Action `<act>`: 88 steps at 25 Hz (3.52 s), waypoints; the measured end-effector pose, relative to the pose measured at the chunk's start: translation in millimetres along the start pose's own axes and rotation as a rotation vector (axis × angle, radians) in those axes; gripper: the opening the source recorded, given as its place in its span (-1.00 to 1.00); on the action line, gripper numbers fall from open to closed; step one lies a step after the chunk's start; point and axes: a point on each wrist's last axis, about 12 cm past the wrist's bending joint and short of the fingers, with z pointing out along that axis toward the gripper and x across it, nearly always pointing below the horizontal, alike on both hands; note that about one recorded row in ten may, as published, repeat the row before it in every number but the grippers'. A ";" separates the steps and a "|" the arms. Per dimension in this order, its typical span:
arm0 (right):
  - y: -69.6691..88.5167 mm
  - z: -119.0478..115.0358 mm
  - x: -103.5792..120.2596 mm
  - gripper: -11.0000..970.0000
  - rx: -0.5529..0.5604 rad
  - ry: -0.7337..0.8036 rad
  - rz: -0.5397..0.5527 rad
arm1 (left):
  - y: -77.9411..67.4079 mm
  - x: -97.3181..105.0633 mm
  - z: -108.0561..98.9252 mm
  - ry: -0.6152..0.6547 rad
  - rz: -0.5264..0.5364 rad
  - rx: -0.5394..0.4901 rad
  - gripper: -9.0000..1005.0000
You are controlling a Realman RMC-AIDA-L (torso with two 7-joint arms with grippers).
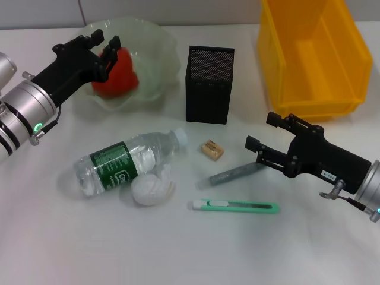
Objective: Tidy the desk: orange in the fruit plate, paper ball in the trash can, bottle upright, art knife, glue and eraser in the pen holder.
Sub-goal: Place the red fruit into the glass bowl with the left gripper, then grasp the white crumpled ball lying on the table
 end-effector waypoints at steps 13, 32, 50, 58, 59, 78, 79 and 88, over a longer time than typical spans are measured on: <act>-1.7 -1.1 -3.1 0.60 0.005 -0.020 -0.001 | -7.8 -19.3 -7.2 -0.089 -0.148 0.185 0.34; -9.5 -14.2 -17.9 0.61 -0.042 -0.050 0.023 | -19.6 -32.6 -66.5 -0.086 -0.128 0.584 0.59; -5.7 -23.8 -15.1 0.61 -0.051 -0.051 -0.001 | -23.2 -71.1 -41.0 0.363 0.006 0.836 0.58; -5.6 -20.7 -14.6 0.61 -0.058 -0.038 -0.008 | -29.4 -96.7 -26.1 0.478 0.241 0.873 0.58; -5.8 -20.3 -14.2 0.61 -0.055 -0.036 -0.007 | -30.3 -98.1 -25.6 0.490 0.261 0.879 0.58; -6.7 -18.4 -10.4 0.61 -0.030 -0.018 0.023 | -62.6 -90.9 -7.0 0.677 0.568 1.001 0.56; -6.7 -18.3 -10.2 0.61 -0.030 -0.017 0.023 | -62.3 -87.4 -6.2 0.694 0.591 0.994 0.56; -6.5 -19.2 -9.0 0.61 -0.027 -0.011 0.018 | -67.3 -76.9 -0.5 0.732 0.676 0.982 0.56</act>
